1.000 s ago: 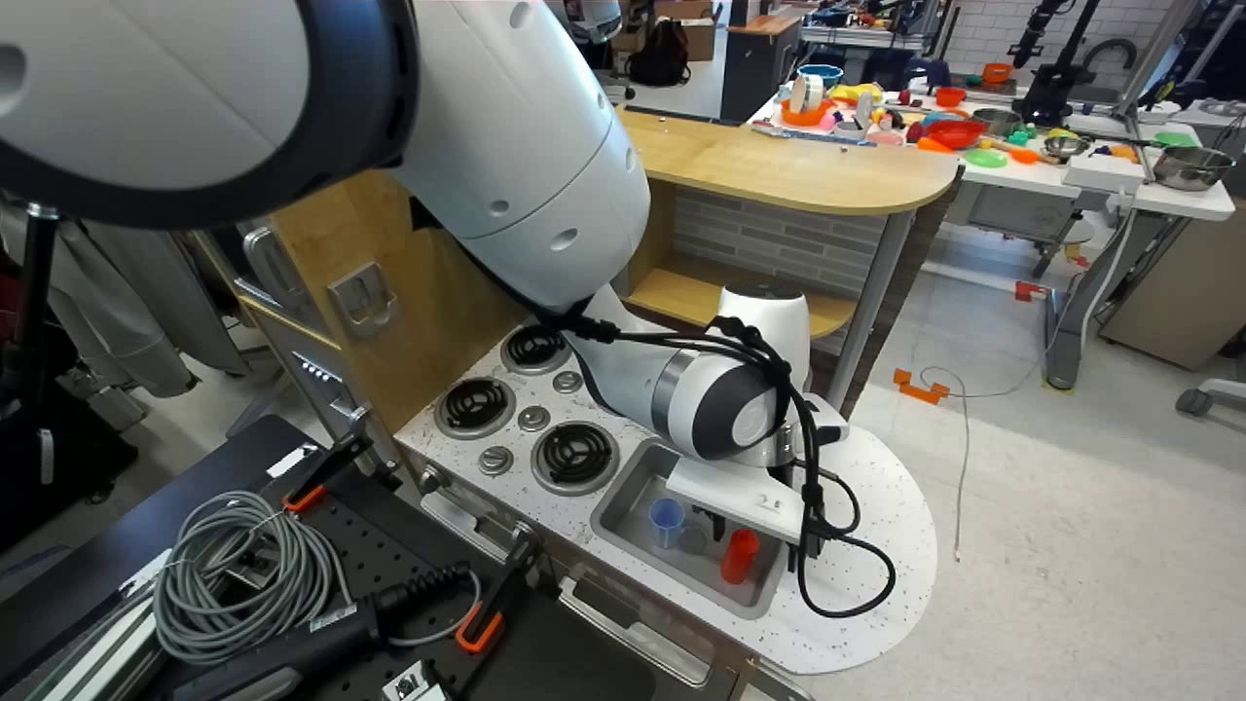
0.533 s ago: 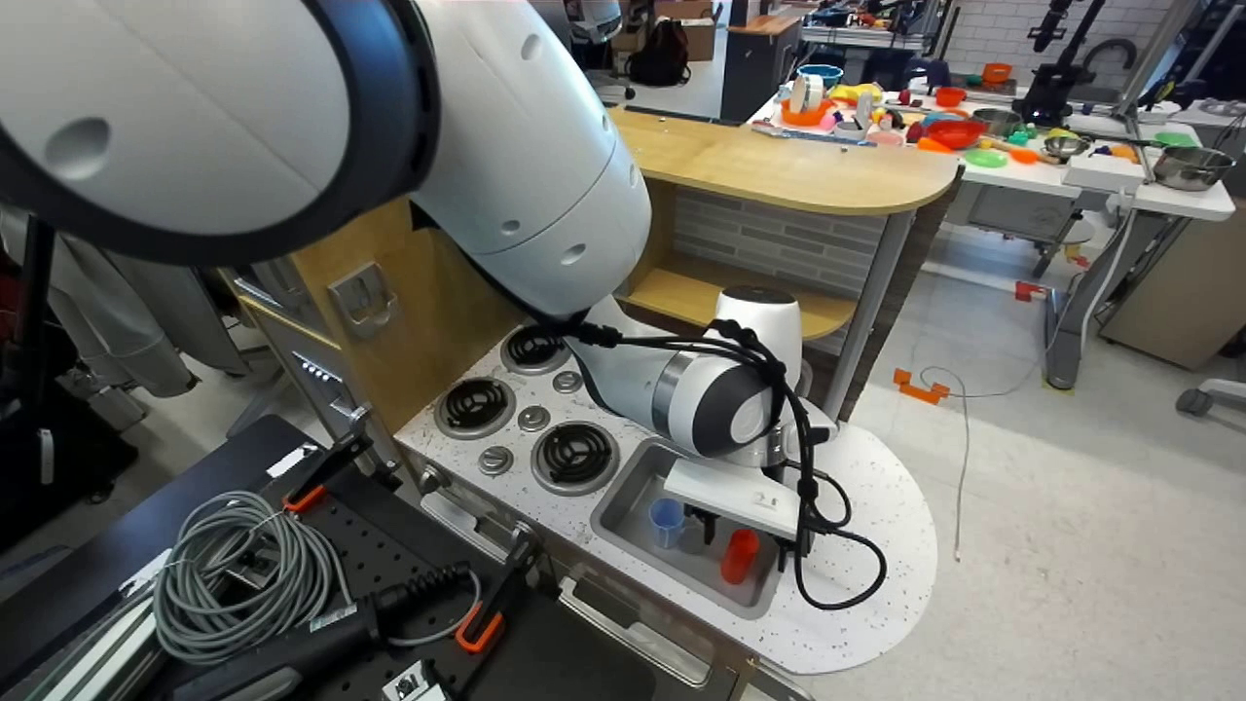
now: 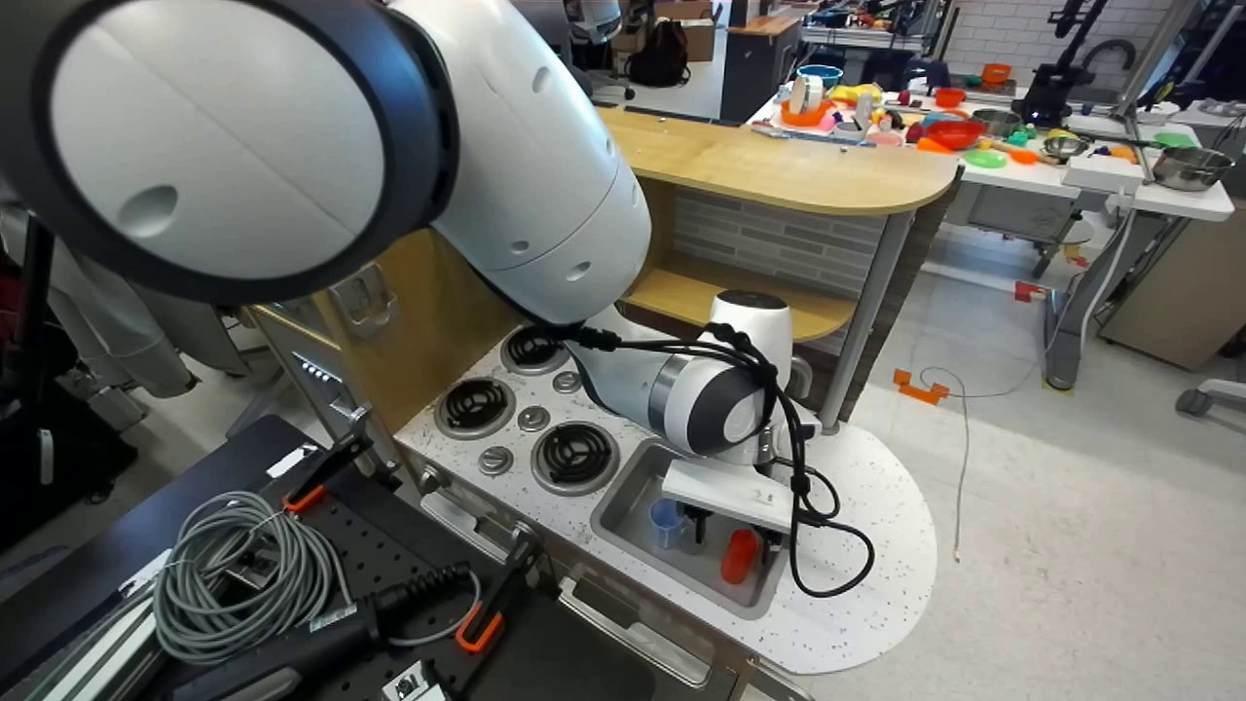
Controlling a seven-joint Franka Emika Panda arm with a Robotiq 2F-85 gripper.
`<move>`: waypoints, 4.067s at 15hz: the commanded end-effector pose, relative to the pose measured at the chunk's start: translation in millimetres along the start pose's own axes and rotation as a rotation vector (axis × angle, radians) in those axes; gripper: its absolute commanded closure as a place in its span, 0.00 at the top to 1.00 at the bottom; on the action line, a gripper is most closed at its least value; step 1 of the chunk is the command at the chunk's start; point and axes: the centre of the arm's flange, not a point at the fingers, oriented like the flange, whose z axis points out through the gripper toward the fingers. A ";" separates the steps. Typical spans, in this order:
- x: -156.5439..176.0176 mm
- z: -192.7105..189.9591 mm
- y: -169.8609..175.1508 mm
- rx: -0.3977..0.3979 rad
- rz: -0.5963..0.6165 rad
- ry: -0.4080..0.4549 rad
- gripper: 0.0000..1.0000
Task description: Move the red sauce bottle from the sink to the counter
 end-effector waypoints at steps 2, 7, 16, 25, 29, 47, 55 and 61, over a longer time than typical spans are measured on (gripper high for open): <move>12.8 6.9 10.9 0.008 -0.016 -0.030 0.49; 16.0 1.3 19.0 -0.001 -0.022 -0.011 0.13; -8.8 -99.9 95.4 0.151 0.053 -0.081 0.13; -5.2 -103.2 167.0 0.145 0.240 -0.047 0.13; 9.6 -67.0 162.9 0.129 0.252 -0.068 0.13; -42.2 -104.6 161.7 0.031 0.126 -0.027 1.00; -94.6 -140.1 137.9 0.012 -0.033 0.130 1.00; -68.1 -137.4 158.3 0.019 -0.022 0.097 1.00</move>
